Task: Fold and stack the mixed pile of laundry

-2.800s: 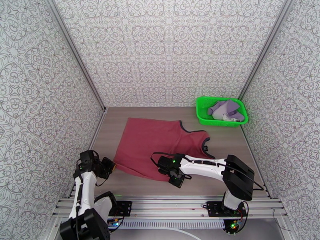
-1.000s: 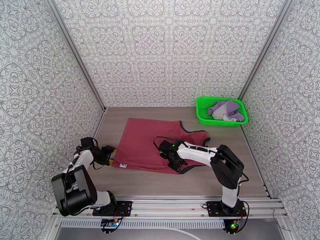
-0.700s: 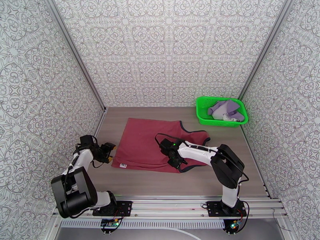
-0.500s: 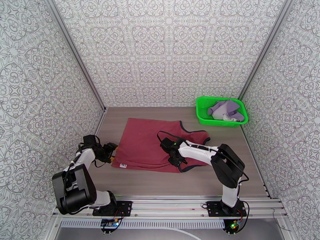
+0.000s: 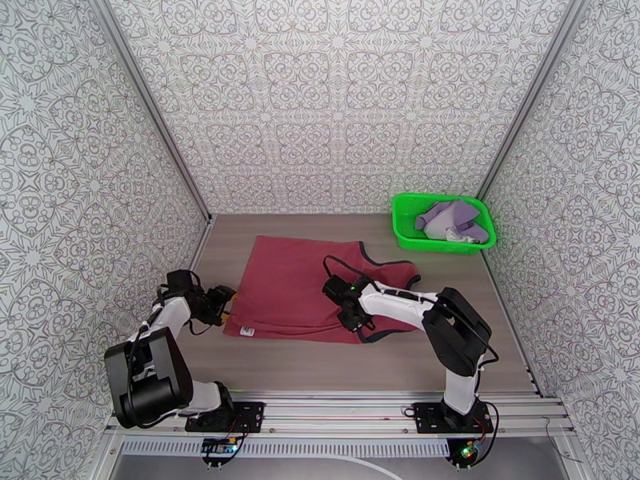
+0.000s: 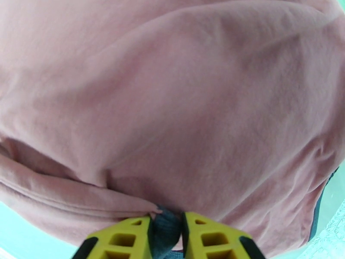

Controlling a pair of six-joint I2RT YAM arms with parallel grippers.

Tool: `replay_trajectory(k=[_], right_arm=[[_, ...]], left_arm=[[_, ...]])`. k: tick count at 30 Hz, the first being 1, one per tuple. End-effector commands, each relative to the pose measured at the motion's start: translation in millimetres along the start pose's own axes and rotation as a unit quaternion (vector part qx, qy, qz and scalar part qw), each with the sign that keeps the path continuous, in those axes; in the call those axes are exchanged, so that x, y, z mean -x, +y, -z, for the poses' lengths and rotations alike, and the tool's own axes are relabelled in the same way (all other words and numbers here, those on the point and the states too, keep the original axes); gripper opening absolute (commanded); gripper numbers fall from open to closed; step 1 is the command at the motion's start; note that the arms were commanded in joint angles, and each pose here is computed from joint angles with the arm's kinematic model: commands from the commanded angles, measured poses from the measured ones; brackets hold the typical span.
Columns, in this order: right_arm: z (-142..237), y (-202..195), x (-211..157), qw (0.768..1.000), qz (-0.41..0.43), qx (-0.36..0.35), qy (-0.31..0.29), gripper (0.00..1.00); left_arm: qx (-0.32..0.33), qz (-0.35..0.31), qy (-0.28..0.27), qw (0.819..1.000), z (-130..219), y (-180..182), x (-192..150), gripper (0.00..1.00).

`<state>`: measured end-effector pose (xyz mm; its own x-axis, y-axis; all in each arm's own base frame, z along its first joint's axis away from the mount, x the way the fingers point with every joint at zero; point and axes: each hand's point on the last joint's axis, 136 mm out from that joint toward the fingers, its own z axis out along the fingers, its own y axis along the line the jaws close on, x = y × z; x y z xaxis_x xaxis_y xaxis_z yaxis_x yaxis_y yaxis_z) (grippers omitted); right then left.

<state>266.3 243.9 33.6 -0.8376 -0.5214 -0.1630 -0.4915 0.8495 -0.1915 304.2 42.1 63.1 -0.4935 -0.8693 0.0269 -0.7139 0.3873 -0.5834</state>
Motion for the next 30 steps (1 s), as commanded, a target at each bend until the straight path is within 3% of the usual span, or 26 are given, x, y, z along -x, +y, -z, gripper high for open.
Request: replay_trajectory(k=[1,7,12,16,21,30], right_arm=[[-0.1,-10.1,-1.0,0.999,-0.029,-0.015,-0.003,0.24],[-2.0,-9.8,0.4,0.999,-0.042,-0.010,0.001,0.20],[-5.5,-8.0,-0.5,0.999,-0.042,-0.009,0.008,0.16],[-6.3,-8.0,-1.4,0.999,-0.044,-0.008,0.010,0.16],[-5.3,-6.2,-0.1,0.999,-0.043,-0.004,0.008,0.16],[-4.5,-5.8,-0.2,0.999,-0.043,0.000,0.007,0.16]], left_arm=[[-0.004,-0.016,0.005,1.000,-7.8,-3.1,-0.5,0.60],[0.007,-0.032,-0.009,0.999,4.2,-3.1,-1.5,0.58],[0.064,-0.072,-0.056,0.994,40.1,3.8,-2.1,0.57],[0.111,-0.094,-0.059,0.988,48.2,16.5,-15.2,0.56],[0.111,-0.080,-0.006,0.991,22.5,28.3,-38.6,0.52],[0.117,-0.075,0.011,0.990,-8.4,29.7,-45.0,0.51]])
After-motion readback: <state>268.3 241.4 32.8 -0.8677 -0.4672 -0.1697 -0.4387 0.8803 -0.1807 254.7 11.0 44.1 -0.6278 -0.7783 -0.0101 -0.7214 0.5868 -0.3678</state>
